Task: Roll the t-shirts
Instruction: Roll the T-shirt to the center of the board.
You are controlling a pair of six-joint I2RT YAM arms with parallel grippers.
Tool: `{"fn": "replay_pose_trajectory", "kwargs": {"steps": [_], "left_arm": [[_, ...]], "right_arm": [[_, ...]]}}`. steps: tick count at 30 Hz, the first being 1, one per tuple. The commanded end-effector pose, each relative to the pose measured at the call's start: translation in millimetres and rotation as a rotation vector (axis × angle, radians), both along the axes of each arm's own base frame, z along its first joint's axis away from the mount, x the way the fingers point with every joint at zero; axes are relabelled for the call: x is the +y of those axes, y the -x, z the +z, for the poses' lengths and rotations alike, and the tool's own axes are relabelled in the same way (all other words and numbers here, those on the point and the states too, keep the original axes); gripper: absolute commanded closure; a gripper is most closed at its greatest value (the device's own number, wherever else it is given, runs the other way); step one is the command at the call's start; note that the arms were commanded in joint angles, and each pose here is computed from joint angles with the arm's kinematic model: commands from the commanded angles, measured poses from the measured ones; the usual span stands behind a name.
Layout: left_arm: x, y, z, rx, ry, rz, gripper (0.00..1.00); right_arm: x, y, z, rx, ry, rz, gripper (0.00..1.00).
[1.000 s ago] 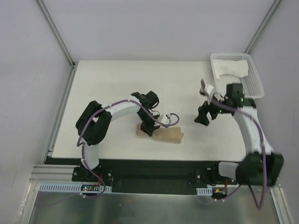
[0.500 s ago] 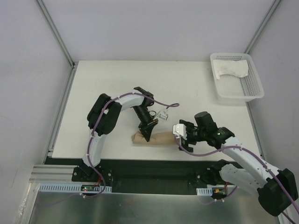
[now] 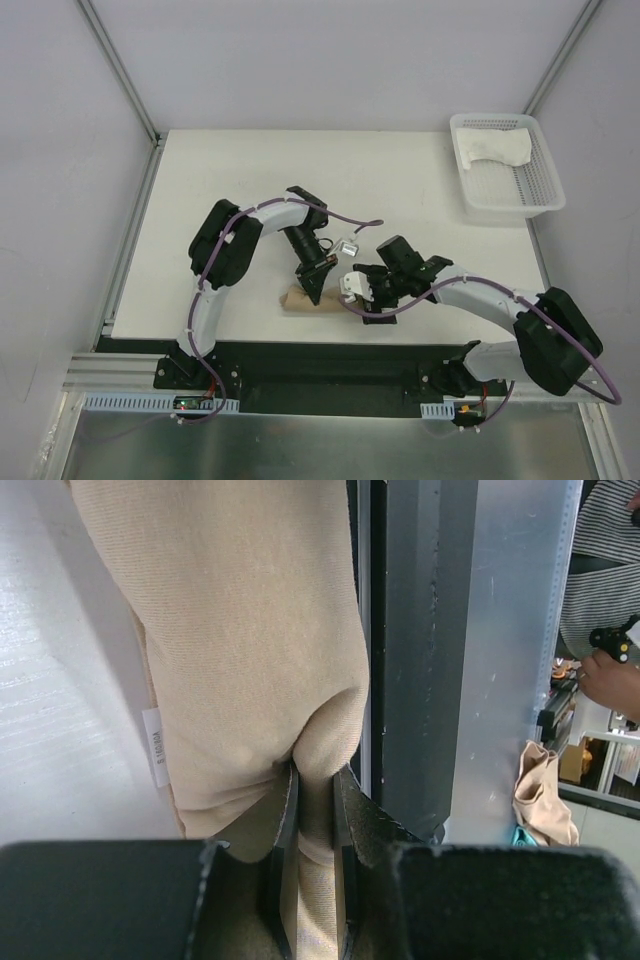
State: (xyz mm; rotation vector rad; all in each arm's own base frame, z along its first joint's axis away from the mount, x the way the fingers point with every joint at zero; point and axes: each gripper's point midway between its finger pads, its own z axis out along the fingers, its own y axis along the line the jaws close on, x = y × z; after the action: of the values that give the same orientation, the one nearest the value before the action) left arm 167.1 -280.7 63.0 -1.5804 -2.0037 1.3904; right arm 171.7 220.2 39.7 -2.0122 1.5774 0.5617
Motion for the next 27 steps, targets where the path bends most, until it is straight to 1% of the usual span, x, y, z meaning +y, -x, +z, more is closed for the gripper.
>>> {"fn": "replay_pose_trajectory", "kwargs": {"steps": [1,2,3,4,6,7,9,10,12,13,14,15,16,17,18,19,20,21,22,23,24,26,27], "left_arm": [[7,-1,-4,0.038,0.002,0.018,1.0],[8,-2,-4,0.043,0.003,0.024,1.0],[9,-4,-3,0.049,0.007,0.039,1.0],[12,-7,-3,0.057,0.009,0.06,1.0],[14,-10,-1,0.066,0.011,0.084,1.0],[16,-14,-1,0.076,0.017,0.108,1.0],[15,-19,1,0.084,0.025,0.141,0.99],[16,-21,2,0.091,0.026,0.16,0.96],[16,-33,4,0.064,0.031,0.218,0.91],[19,-34,2,0.059,0.017,0.239,0.85],[23,-41,2,0.062,-0.01,0.294,0.81],[21,-53,6,-0.013,0.02,0.317,0.78],[25,-55,5,-0.031,0.013,0.338,0.74],[29,-60,6,-0.052,-0.008,0.366,0.72],[31,-73,15,-0.126,0.014,0.396,0.69],[35,-74,16,-0.146,0.009,0.416,0.68],[39,-77,19,-0.173,0.0,0.442,0.64],[42,-82,33,-0.242,0.024,0.461,0.63],[45,-82,31,-0.277,0.024,0.472,0.62],[48,-84,33,-0.309,0.014,0.491,0.61],[55,-89,41,-0.398,-0.005,0.517,0.6],[63,-92,33,-0.487,-0.01,0.565,0.57],[68,-94,43,-0.564,0.003,0.582,0.53]], "right_arm": [[20,-18,10,-0.054,0.01,0.051,0.17],[14,-13,6,-0.011,0.052,0.055,0.23],[16,-18,9,-0.013,0.07,0.062,0.29],[10,-16,0,0.016,0.123,0.062,0.39],[5,-14,-6,0.034,0.17,0.086,0.48],[2,-14,-8,0.055,0.197,0.086,0.57],[0,-10,-10,0.087,0.216,0.103,0.64],[1,-10,-6,0.104,0.218,0.116,0.69],[-10,-1,-12,0.202,0.255,0.104,0.72],[-14,7,-12,0.251,0.266,0.106,0.73],[-15,6,-10,0.277,0.266,0.093,0.73],[-18,10,-15,0.326,0.28,0.09,0.74],[-18,15,-13,0.375,0.281,0.079,0.75],[-17,11,-11,0.403,0.276,0.043,0.75],[-16,10,-14,0.445,0.287,0.029,0.75],[-16,11,-12,0.489,0.294,0.013,0.77],[-16,7,-11,0.524,0.297,-0.037,0.77],[-7,-5,-12,0.548,0.292,-0.057,0.77],[-9,-5,-10,0.593,0.306,-0.083,0.78],[-10,-14,-8,0.612,0.302,-0.117,0.79],[-6,-23,-5,0.623,0.295,-0.144,0.79],[-7,-26,-7,0.676,0.304,-0.174,0.79],[-7,-27,-8,0.688,0.31,-0.185,0.79]]}}
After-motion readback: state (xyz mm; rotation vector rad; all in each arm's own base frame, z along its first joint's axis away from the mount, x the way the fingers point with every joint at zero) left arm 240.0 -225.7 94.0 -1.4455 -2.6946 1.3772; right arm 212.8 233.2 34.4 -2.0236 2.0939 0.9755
